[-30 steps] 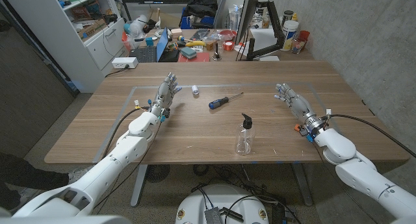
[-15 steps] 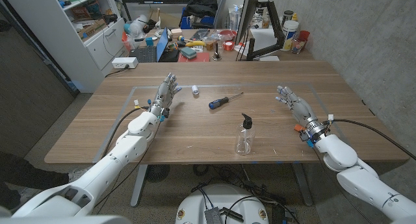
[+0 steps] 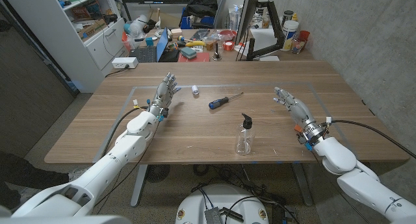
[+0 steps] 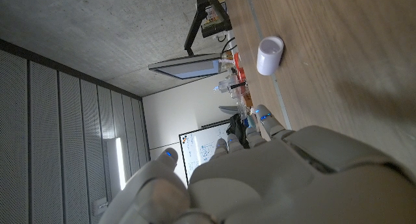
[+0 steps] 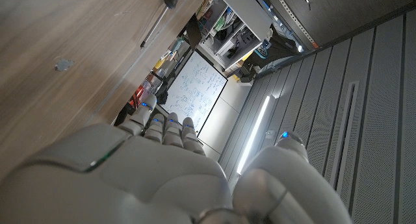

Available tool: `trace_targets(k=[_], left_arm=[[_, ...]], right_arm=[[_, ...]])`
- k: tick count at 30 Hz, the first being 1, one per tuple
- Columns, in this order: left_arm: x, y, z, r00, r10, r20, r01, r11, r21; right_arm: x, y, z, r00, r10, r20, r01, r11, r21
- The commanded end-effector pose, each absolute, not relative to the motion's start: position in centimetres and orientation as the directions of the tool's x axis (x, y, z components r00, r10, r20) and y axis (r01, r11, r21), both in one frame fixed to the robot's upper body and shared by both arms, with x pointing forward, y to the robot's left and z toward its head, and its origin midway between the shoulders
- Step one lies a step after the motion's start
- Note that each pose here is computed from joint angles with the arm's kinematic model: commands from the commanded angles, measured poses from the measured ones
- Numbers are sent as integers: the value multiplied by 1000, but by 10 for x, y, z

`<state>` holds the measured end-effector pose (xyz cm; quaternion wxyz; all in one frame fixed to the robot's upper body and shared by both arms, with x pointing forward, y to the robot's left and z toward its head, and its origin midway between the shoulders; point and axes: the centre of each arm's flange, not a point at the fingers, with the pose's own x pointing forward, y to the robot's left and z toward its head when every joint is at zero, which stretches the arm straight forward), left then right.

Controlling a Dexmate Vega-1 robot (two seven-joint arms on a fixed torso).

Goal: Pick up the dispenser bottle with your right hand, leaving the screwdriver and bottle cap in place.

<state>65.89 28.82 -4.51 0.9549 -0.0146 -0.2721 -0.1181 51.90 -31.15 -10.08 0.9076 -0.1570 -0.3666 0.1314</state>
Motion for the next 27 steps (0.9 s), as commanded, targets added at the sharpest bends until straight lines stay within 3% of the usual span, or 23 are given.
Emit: trace_targets(k=[1, 27], left_arm=[[660, 291, -44, 825, -218, 521, 232, 972, 40], [657, 279, -44, 828, -226, 513, 233, 971, 52]], right_arm=[[508, -306, -109, 695, 355, 625, -94, 907, -410], [489, -314, -131, 713, 312, 628, -64, 921, -385]])
